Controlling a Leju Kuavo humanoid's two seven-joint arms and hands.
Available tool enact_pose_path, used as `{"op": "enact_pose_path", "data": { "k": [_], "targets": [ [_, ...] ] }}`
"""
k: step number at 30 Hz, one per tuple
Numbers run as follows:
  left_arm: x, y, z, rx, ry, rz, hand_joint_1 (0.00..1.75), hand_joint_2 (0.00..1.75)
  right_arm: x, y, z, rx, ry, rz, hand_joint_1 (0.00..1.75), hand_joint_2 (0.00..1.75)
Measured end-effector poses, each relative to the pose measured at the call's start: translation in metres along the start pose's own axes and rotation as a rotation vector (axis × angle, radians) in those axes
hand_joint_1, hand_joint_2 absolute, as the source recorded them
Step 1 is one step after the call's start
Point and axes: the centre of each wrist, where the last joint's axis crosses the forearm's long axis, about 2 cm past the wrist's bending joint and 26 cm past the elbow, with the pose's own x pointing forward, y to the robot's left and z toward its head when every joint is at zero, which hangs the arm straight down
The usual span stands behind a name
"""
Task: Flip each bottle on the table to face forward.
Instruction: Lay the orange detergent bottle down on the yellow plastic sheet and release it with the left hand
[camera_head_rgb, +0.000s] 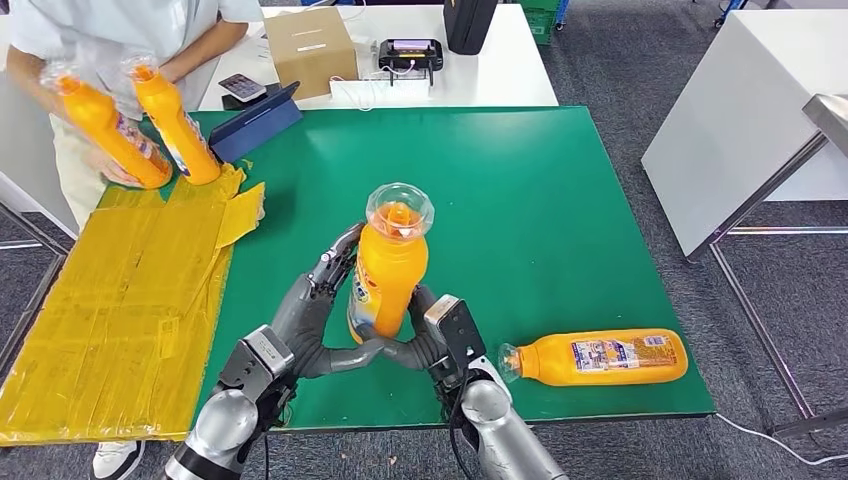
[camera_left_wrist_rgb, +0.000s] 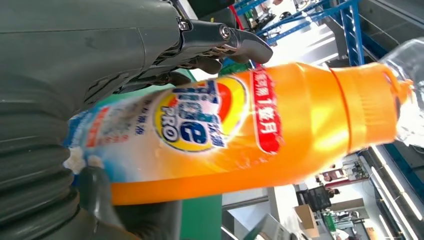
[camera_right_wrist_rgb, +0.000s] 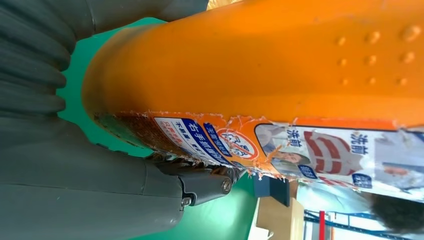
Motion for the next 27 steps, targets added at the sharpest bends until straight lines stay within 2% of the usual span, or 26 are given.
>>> {"op": "enact_pose_path", "data": {
  "k": [8,16,25,26,27],
  "targets": [
    [0.004,-0.005,-0.007,0.012,-0.058,-0.107,0.0,1.75,-0.008,0.013,-0.007,0.078,0.044,-0.027,1.75,1.75],
    [0.007,-0.004,-0.014,0.05,-0.072,-0.157,0.0,1.75,-0.021,0.034,-0.005,0.172,0.087,0.16,1.75,1.75],
    [-0.003,0.0,-0.015,0.084,-0.021,-0.199,0.0,1.75,-0.027,0.039,0.0,0.188,0.11,0.236,1.75,1.75],
    [-0.004,0.0,-0.016,0.084,-0.016,-0.201,0.07,1.75,-0.028,0.039,0.0,0.187,0.114,0.239,1.75,1.75],
    [-0.005,0.001,-0.016,0.083,-0.012,-0.203,0.45,1.75,-0.029,0.039,0.001,0.186,0.118,0.241,1.75,1.75]
  ]
}}
